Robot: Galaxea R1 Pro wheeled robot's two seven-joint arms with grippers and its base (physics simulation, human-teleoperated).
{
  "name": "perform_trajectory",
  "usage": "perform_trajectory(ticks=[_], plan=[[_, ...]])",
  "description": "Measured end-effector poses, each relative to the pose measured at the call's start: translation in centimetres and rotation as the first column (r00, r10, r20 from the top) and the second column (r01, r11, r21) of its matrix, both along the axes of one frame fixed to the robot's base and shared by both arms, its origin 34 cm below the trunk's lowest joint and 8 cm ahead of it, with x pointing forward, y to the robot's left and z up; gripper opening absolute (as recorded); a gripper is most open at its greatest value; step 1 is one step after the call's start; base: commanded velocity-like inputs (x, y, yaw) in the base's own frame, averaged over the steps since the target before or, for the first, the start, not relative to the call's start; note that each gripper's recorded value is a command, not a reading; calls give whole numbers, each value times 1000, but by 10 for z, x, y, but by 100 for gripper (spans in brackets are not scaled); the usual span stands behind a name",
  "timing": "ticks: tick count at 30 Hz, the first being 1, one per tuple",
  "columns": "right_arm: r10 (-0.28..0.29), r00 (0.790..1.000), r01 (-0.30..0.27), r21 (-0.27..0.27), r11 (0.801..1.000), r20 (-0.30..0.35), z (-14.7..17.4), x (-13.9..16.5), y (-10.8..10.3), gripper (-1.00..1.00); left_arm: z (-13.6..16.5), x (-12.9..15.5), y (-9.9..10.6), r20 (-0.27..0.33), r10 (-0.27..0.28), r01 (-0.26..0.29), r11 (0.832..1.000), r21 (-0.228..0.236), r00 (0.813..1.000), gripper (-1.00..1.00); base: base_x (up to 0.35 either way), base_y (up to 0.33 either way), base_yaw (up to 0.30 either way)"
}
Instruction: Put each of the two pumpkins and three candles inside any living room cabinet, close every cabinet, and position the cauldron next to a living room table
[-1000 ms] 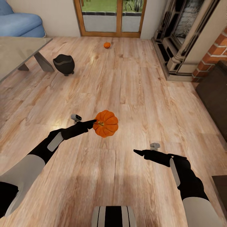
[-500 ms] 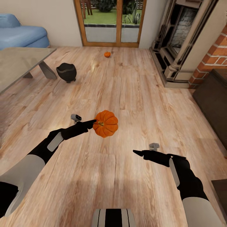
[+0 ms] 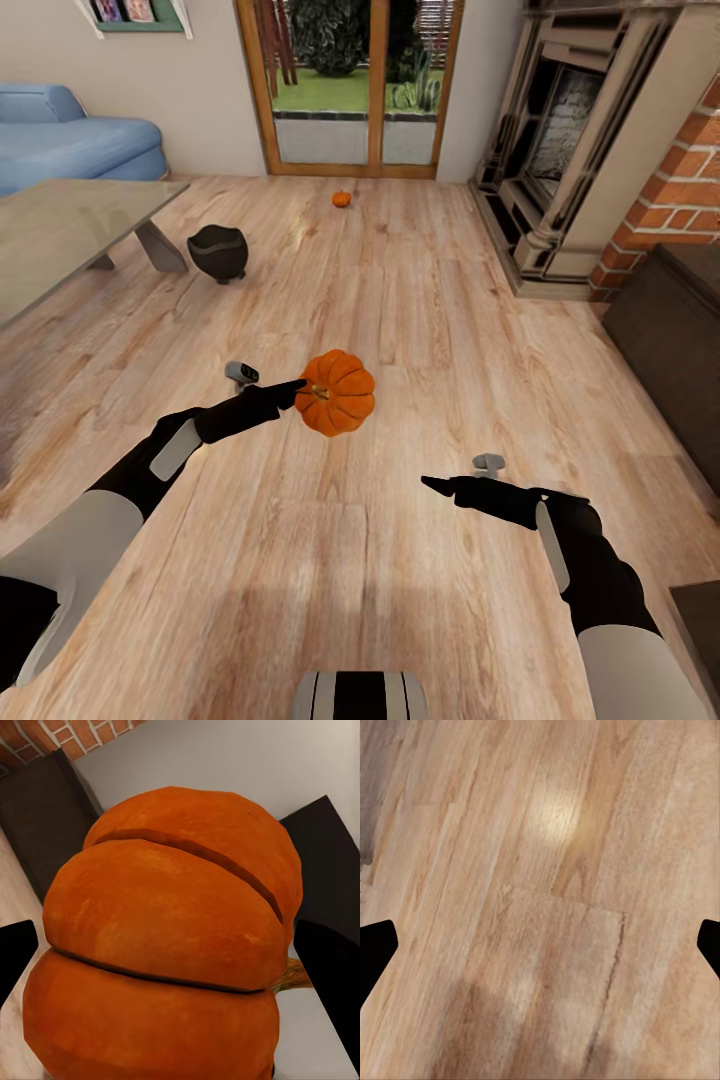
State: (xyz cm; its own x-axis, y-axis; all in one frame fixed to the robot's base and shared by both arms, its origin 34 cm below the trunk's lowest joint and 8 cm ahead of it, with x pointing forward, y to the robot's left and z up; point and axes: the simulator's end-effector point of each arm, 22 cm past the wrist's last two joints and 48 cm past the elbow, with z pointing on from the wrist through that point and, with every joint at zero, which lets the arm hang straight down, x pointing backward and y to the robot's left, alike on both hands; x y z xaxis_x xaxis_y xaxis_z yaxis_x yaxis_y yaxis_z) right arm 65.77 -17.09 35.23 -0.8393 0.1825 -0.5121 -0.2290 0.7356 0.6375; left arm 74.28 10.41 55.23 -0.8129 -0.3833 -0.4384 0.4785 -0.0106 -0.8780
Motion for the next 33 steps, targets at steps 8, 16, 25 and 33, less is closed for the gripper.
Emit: perform_trajectory(ticks=[8, 16, 25, 33], plan=[[4, 999, -4, 0, 1000, 33, 20, 4, 1, 100, 16, 0, 0, 7, 6, -6, 1000, 22, 1000, -100, 0, 0, 0], [4, 998, -5, 2, 1000, 66, 40, 8, 2, 100, 37, -3, -1, 14, -6, 6, 1000, 20, 1000, -100, 0, 0, 0], [5, 995, -5, 2, 1000, 102, 62, 12, 3, 100, 62, -7, -1, 49, -4, 3, 1000, 18, 999, -100, 0, 0, 0], [15, 991, -15, 1, 1000, 134, 82, 14, 6, 100, 84, -12, -2, 83, -6, 5, 1000, 14, 997, -100, 0, 0, 0]])
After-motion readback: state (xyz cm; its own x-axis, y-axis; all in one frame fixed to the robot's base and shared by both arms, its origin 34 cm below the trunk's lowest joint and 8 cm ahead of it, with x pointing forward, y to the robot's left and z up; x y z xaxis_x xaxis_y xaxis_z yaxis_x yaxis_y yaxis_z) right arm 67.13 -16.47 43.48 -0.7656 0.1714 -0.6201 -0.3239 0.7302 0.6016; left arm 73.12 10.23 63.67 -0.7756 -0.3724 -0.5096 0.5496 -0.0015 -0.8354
